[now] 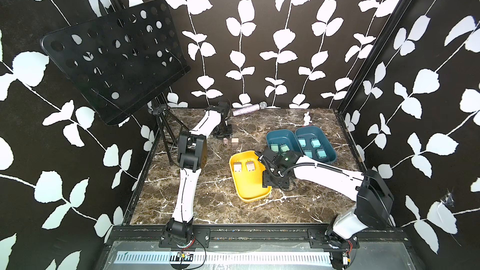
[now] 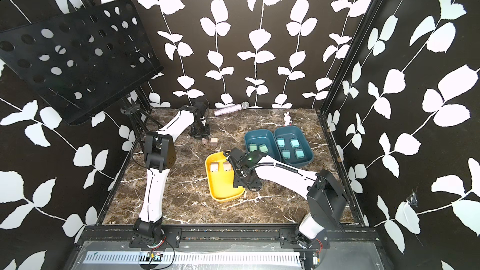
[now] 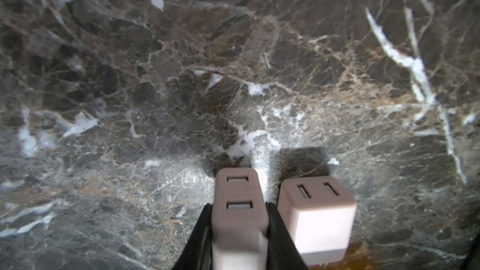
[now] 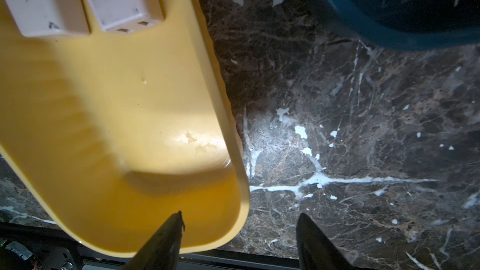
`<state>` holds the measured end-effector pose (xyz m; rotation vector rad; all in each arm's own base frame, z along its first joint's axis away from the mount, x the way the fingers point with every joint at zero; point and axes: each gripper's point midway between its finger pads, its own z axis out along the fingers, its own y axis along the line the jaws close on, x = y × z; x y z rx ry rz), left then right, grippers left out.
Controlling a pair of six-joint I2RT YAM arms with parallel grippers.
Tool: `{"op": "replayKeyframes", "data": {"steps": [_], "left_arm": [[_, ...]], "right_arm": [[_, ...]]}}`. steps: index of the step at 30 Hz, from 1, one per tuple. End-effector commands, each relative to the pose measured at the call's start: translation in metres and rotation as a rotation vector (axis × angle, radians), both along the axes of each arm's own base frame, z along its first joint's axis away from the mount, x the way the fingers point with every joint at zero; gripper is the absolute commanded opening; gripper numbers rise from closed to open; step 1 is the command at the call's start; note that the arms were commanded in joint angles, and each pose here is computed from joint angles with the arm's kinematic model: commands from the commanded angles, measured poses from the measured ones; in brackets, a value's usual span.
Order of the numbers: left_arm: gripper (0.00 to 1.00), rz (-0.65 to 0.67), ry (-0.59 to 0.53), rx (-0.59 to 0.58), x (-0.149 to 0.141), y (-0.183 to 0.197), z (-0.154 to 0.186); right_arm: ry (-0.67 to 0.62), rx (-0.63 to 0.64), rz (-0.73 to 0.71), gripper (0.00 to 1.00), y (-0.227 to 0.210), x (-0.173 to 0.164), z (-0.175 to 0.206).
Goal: Place the plugs by color into the storage box
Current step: Pick up the plug from the center of the board.
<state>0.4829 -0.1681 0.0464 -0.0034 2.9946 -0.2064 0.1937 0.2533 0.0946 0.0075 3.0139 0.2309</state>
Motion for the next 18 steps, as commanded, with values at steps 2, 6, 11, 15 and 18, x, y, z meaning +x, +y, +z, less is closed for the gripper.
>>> {"op": "replayKeyframes", "data": {"steps": [2,6,11,15,18], "left_arm": [[0.20,-0.017,-0.014,0.009,-0.003,0.002,0.014],[0.19,-0.025,-0.050,0.016,-0.006,0.006,0.038],[0.20,-0.014,-0.073,-0.023,-0.022,0.005,0.080],[0.20,0.005,-0.084,-0.062,-0.047,0.006,0.106],[0.21,0.017,-0.075,-0.086,-0.073,0.007,0.119]], "right_arm": [[-0.010,-0.006,0.006,0.68,0.002,0.001,0.004],[-0.027,-0.011,0.006,0.68,0.000,0.003,0.008],[-0.046,-0.003,0.000,0.68,0.001,0.007,0.011],[-0.055,0.010,-0.015,0.68,0.002,0.010,0.010],[-0.062,0.017,-0.026,0.68,0.003,0.012,0.010]]}}
